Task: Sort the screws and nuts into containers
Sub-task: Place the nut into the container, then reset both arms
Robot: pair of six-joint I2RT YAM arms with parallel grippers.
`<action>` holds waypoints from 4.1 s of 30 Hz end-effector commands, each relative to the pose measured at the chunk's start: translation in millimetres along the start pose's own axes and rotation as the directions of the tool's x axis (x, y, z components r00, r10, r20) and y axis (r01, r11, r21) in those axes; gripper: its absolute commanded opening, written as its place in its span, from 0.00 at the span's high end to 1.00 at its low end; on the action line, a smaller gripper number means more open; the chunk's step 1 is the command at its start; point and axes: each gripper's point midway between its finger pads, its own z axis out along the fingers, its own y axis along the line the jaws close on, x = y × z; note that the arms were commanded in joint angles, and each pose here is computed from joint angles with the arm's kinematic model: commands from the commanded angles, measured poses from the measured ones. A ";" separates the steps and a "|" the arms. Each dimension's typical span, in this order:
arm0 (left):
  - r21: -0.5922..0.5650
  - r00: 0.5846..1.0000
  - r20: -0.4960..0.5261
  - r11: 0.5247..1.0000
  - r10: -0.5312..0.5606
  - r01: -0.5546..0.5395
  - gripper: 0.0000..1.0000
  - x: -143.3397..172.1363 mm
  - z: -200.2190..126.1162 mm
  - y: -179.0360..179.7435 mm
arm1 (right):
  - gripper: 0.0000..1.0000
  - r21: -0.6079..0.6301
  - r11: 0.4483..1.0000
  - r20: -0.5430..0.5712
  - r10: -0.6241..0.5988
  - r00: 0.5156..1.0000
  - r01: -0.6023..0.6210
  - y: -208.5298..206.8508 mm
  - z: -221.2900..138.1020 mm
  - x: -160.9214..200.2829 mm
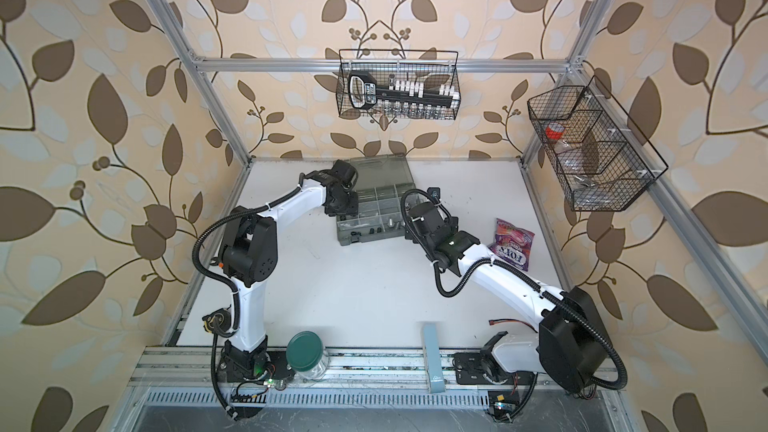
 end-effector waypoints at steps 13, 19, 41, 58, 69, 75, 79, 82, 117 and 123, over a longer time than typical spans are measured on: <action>-0.115 0.912 0.408 0.987 -0.052 0.108 0.01 -7.2 -140.0 65.4 | 0.00 0.121 0.986 0.127 0.096 0.987 -0.111 -50.6 -8.3 -39.8; -0.210 0.787 0.616 0.958 -0.026 0.196 0.01 9.9 -175.3 121.4 | 0.00 0.157 0.981 0.309 0.064 0.949 -0.117 -84.5 -14.0 -59.0; -0.185 0.699 0.715 0.966 0.007 0.179 0.01 40.9 -99.9 214.8 | 0.00 0.176 0.955 0.537 0.108 0.837 -0.236 -174.5 7.2 -22.2; -0.012 0.769 0.638 0.999 0.031 -0.031 0.01 49.5 -41.1 195.3 | 0.00 0.032 0.993 0.561 0.072 0.825 -0.109 -158.6 30.0 -33.7; -0.029 0.761 0.647 0.999 0.050 -0.040 0.01 51.4 -39.2 193.2 | 0.00 -0.142 0.984 0.524 0.163 0.836 -0.103 -156.1 69.6 -17.9; -0.035 0.755 0.654 0.998 0.056 -0.044 0.01 51.2 -41.1 191.4 | 0.00 -0.217 0.976 0.453 0.125 0.882 -0.027 -140.2 92.6 -22.7; -0.035 0.756 0.652 0.998 0.056 -0.043 0.01 51.9 -40.7 191.6 | 0.00 -0.288 0.958 0.283 0.090 0.955 -0.005 -124.0 140.2 -24.9; -0.035 0.757 0.651 0.998 0.056 -0.043 0.01 51.6 -40.5 191.6 | 0.00 -0.312 0.950 0.286 0.074 0.955 0.020 -118.1 145.7 -28.8; -0.034 0.756 0.652 0.998 0.056 -0.044 0.01 51.7 -40.6 191.6 | 0.00 -0.235 0.967 0.446 0.015 0.895 0.101 -136.7 41.7 15.4; -0.033 0.755 0.653 0.998 0.055 -0.044 0.01 51.4 -40.8 191.2 | 0.00 -0.249 0.961 0.453 0.005 0.892 0.121 -133.5 48.4 27.6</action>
